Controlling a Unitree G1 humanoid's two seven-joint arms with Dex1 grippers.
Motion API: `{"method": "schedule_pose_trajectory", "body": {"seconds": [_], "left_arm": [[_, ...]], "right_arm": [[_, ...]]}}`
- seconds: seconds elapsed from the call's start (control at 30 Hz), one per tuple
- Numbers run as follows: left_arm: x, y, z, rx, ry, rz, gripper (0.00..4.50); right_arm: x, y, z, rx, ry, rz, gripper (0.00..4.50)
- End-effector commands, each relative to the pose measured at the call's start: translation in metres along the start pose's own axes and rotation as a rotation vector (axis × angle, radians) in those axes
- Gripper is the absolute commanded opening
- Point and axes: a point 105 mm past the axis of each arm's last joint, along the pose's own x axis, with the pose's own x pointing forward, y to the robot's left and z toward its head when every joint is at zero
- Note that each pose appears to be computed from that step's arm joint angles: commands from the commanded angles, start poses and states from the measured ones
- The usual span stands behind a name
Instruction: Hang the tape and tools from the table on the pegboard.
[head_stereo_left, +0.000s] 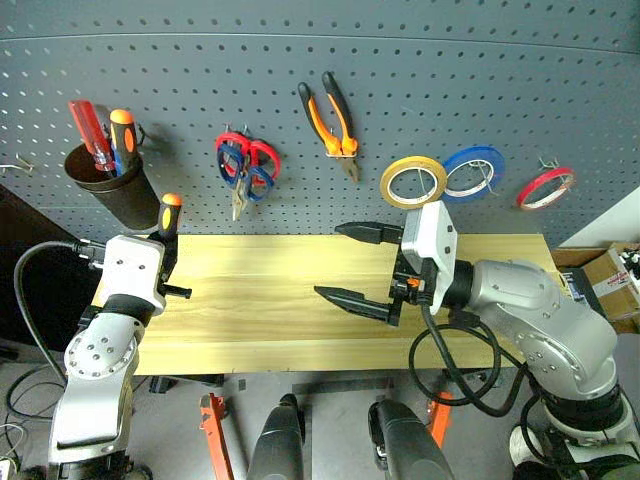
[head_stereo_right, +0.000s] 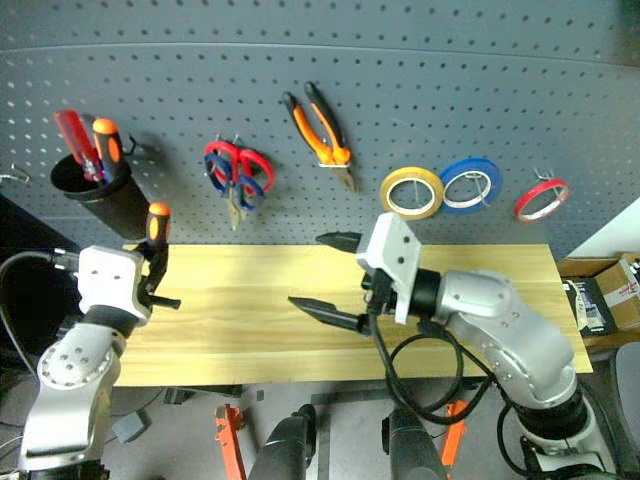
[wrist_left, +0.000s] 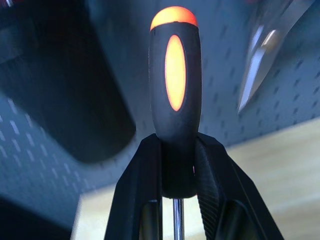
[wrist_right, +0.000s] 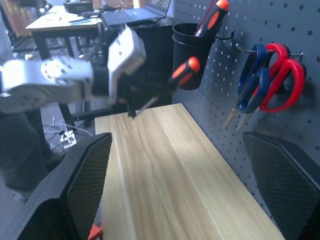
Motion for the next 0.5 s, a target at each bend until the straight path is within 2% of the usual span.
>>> {"method": "schedule_pose_trajectory", "body": {"seconds": [0.03, 0.17, 0.27, 0.4, 0.5], "left_arm": [[-0.004, 0.02, 0.043, 0.068, -0.151, 0.108, 0.55], [0.0, 0.043, 0.064, 0.043, -0.209, 0.232, 0.55], [0.011, 0.056, 0.08, -0.052, -0.259, 0.287, 0.55], [0.023, 0.061, 0.089, -0.169, -0.277, 0.292, 0.55], [0.031, 0.064, 0.11, -0.218, -0.34, 0.292, 0.55]], "right_arm": [[-0.002, -0.006, 0.012, -0.063, -0.049, 0.016, 4.5], [0.002, -0.01, 0.016, -0.083, -0.077, 0.042, 4.5], [0.005, -0.013, 0.016, -0.097, -0.084, 0.056, 4.5], [0.009, -0.017, 0.016, -0.108, -0.093, 0.054, 4.5], [0.013, -0.02, 0.015, -0.112, -0.098, 0.041, 4.5]]}}
